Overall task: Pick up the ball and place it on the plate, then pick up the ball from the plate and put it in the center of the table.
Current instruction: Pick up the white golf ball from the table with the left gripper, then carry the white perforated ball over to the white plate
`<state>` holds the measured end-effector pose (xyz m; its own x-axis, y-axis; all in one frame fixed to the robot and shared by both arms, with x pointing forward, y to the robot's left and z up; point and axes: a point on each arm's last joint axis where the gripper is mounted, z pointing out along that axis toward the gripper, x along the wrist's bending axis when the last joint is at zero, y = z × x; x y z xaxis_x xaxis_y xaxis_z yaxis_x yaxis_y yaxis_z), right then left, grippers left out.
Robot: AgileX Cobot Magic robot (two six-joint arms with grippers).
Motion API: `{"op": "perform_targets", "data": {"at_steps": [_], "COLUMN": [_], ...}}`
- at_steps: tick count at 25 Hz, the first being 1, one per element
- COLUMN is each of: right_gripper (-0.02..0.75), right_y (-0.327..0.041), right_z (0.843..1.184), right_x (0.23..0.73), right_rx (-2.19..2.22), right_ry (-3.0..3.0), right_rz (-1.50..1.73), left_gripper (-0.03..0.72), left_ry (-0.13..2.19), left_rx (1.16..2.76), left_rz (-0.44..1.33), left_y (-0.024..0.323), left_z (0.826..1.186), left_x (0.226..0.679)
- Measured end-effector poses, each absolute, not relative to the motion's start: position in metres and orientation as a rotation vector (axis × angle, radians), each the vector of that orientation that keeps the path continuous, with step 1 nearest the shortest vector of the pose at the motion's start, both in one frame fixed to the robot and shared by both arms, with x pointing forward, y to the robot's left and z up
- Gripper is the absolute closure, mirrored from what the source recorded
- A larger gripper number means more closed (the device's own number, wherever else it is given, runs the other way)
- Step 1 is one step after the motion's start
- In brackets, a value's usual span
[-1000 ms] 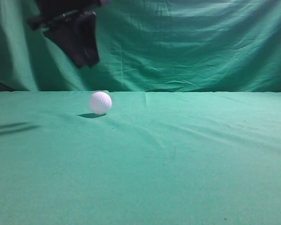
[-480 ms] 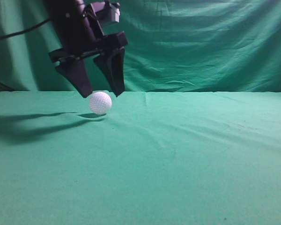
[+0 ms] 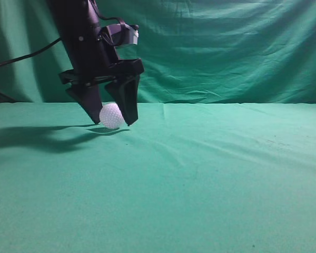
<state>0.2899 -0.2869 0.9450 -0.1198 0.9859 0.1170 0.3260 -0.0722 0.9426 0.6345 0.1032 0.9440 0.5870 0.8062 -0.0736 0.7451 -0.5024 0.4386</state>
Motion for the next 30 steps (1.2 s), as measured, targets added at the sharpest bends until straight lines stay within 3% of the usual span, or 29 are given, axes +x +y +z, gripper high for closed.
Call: {"op": "perform_targets", "data": {"at_steps": [3, 4, 11, 17, 23, 30], "right_gripper": [0.738, 0.738, 0.738, 0.738, 0.738, 0.738], "right_y": [-0.287, -0.287, -0.287, -0.287, -0.287, -0.287], "right_z": [0.945, 0.945, 0.945, 0.945, 0.945, 0.945], "right_x": [0.290, 0.290, 0.290, 0.290, 0.290, 0.290], "right_rx": [1.455, 1.455, 1.455, 1.455, 1.455, 1.455], "right_ry": [1.509, 1.509, 1.509, 1.509, 1.509, 1.509], "right_rz": [1.213, 1.213, 1.213, 1.213, 1.213, 1.213], "left_gripper": [0.381, 0.396, 0.384, 0.384, 0.384, 0.384], "left_ry": [1.242, 1.239, 1.215, 1.290, 1.465, 1.830], "left_rx": [2.394, 2.393, 2.446, 2.443, 2.306, 2.077], "left_rz": [0.197, 0.201, 0.152, 0.244, 0.264, 0.275], "left_y": [0.103, 0.103, 0.099, 0.114, 0.176, 0.278], "left_z": [0.944, 0.945, 0.972, 1.043, 1.091, 1.077], "left_x": [0.635, 0.635, 0.640, 0.628, 0.605, 0.580]}}
